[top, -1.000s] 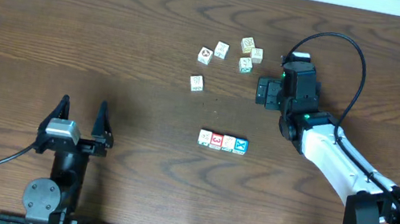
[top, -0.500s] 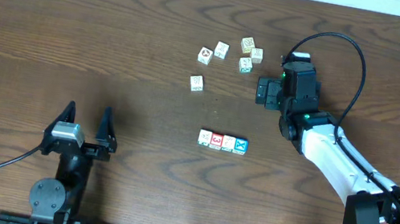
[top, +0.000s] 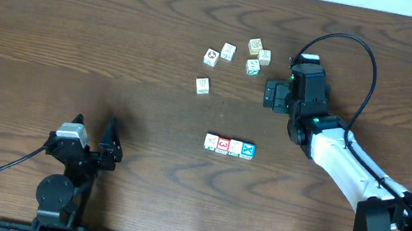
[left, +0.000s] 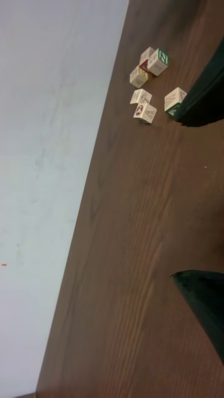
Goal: Lift 4 blocks
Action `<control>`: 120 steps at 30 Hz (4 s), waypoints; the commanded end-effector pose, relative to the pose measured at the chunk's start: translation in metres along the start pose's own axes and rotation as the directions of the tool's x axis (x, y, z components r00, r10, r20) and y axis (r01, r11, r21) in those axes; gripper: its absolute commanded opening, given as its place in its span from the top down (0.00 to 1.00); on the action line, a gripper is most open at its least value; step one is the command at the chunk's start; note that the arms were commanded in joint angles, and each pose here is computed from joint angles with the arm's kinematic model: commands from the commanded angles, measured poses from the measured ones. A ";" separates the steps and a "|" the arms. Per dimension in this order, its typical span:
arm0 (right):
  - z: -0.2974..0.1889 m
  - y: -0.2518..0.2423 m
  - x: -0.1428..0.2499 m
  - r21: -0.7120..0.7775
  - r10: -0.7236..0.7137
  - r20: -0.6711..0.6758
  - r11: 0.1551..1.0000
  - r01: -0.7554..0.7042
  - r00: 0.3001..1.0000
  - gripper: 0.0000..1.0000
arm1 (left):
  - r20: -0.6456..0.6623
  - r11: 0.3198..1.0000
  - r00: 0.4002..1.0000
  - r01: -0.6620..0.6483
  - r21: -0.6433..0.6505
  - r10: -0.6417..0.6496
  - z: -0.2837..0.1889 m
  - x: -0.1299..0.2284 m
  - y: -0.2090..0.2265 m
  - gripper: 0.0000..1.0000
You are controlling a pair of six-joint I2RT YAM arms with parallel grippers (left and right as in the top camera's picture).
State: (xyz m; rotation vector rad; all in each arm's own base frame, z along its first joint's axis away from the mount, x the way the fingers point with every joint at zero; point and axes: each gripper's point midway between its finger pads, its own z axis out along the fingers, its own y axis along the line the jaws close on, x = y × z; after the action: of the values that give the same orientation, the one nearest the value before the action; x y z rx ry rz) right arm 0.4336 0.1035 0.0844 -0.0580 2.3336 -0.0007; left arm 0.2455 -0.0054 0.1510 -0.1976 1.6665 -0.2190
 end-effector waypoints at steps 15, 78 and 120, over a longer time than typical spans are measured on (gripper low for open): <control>-0.001 -0.003 -0.008 0.012 0.003 0.017 1.000 -0.003 1.000 0.01 | -0.055 1.000 0.998 0.004 0.022 -0.003 0.000 0.014 -0.003 0.26; -0.239 -0.097 0.004 -0.023 0.091 0.693 0.994 -0.104 0.715 0.01 | -0.053 1.000 0.999 0.003 0.022 -0.002 0.000 0.014 -0.003 0.26; -0.188 -0.111 0.082 0.047 0.059 0.639 0.992 -0.115 0.767 0.01 | -0.053 1.000 0.999 0.003 0.022 -0.002 0.000 0.014 -0.003 0.26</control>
State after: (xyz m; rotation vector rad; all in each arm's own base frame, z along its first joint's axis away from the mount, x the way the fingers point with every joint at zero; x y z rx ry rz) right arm 0.2458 -0.0153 0.1583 0.1073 1.6395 -0.0228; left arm 0.2454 -0.0059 0.1516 -0.2071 1.6652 -0.2328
